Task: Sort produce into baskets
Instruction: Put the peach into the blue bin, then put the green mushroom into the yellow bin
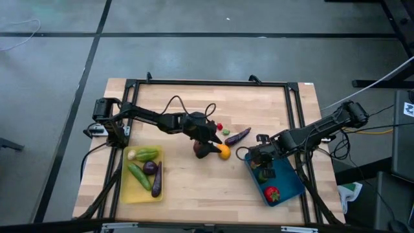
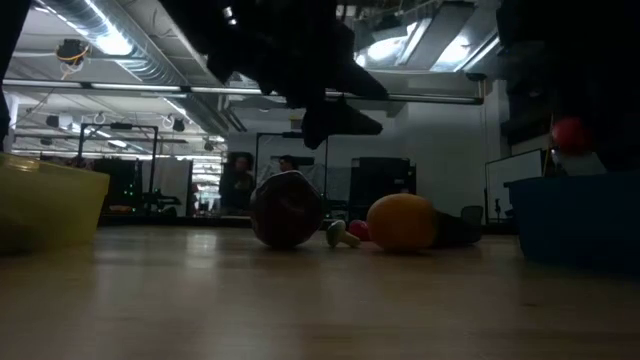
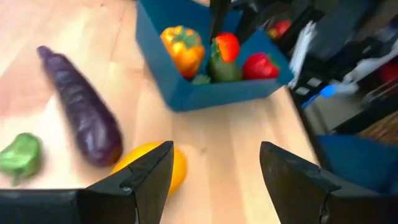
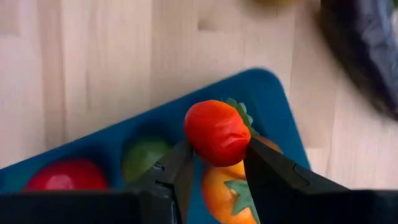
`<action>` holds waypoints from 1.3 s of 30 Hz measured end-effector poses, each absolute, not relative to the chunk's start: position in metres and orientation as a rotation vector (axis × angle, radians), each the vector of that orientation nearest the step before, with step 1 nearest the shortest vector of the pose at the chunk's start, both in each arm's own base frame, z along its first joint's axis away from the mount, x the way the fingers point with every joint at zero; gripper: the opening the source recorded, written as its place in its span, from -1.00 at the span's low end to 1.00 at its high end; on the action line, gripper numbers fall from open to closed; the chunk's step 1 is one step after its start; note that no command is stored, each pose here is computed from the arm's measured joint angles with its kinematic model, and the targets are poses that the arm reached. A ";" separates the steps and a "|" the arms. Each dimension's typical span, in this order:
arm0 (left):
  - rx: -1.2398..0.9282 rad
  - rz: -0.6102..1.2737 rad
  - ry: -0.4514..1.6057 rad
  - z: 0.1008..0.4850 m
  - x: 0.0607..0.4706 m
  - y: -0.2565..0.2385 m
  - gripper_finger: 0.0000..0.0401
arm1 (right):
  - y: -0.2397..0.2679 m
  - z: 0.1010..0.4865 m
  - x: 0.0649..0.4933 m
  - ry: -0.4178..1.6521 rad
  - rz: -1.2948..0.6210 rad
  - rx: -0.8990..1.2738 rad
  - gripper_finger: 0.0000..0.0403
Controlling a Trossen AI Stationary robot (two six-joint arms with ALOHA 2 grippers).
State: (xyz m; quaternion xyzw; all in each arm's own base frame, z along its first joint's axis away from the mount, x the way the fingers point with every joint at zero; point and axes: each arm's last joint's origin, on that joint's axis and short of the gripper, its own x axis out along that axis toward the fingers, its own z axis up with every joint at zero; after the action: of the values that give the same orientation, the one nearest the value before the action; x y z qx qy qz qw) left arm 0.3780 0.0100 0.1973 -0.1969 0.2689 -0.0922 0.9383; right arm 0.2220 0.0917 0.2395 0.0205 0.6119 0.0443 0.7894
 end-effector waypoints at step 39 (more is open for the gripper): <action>-0.168 0.062 0.845 0.239 0.383 0.010 0.17 | 0.097 0.209 0.235 1.464 0.033 0.023 0.36</action>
State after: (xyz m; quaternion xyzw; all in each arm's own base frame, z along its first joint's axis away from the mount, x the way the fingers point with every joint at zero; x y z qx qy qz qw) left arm 0.3831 0.0098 0.2385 -0.0816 0.4094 0.0300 0.9082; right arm 0.2351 0.0971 0.2085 0.0104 0.6685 0.0150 0.7435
